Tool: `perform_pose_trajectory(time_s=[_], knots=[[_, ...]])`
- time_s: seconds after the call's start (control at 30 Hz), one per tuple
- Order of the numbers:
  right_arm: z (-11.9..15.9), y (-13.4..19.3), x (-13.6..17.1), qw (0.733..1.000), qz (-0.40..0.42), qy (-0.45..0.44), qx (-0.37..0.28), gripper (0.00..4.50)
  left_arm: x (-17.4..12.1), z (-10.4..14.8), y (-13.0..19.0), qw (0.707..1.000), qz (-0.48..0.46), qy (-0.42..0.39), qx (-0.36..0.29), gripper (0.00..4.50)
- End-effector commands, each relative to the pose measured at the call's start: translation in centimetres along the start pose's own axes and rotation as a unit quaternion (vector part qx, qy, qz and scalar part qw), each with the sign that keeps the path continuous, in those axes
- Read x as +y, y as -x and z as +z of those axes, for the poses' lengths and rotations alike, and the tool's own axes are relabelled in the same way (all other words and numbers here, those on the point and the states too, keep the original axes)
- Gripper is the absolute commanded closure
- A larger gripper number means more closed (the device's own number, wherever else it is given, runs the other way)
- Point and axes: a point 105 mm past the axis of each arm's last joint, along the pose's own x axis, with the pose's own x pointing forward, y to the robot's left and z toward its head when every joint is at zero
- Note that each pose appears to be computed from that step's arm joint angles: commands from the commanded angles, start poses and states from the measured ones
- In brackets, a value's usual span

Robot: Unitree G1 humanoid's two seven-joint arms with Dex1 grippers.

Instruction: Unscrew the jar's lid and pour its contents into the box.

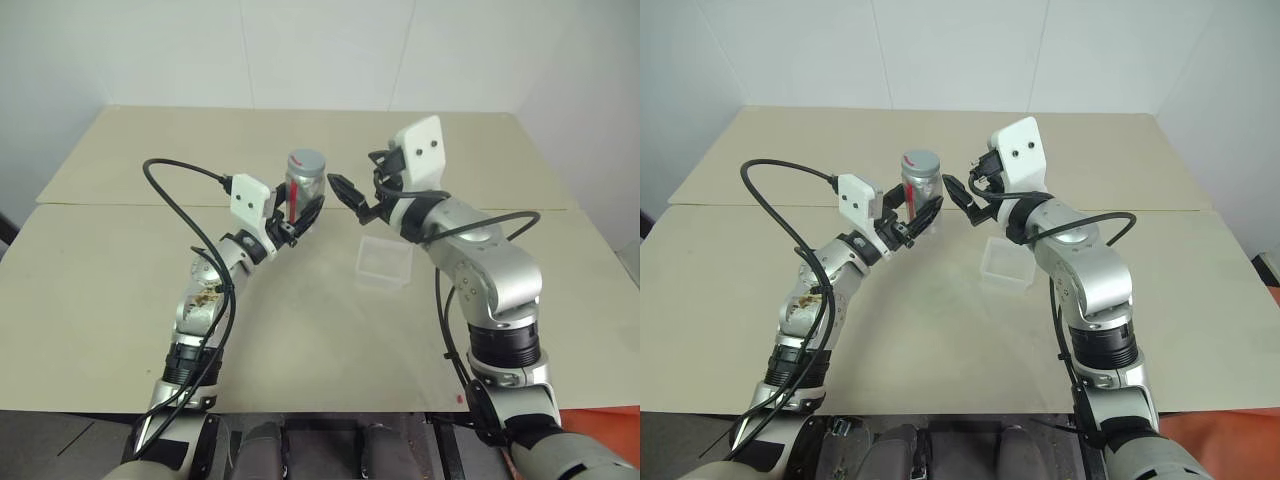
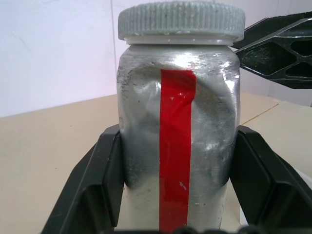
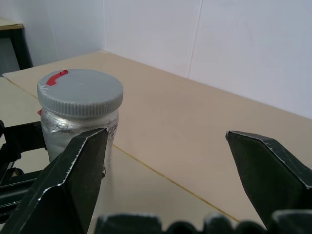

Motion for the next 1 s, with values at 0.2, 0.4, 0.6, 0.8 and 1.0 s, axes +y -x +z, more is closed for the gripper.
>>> perform_pose_trajectory(time_s=[0.2, 0.4, 0.6, 0.8, 1.0], knots=[[3.2, 1.4, 1.4, 0.997, 0.052, 0.003, -0.060, 0.04, -0.1, 1.4, -0.2, 1.000, -0.001, -0.015, -0.021, 1.80], [3.6, -0.2, 2.7, 0.996, 0.063, -0.002, -0.065, 0.04, -0.6, 1.3, -0.2, 1.000, -0.007, -0.014, -0.022, 1.80], [3.6, -1.8, 3.2, 0.996, 0.059, 0.000, -0.064, 0.04, -0.8, 1.4, -0.1, 1.000, -0.008, -0.014, -0.023, 1.80], [3.8, -2.6, 3.5, 0.996, 0.064, -0.010, -0.069, 0.04, -0.8, 1.4, 0.1, 1.000, -0.007, -0.015, -0.024, 1.80], [3.8, -2.9, 3.8, 0.995, 0.072, -0.016, -0.070, 0.04, -0.8, 1.4, 0.2, 1.000, -0.006, -0.015, -0.024, 1.80]])
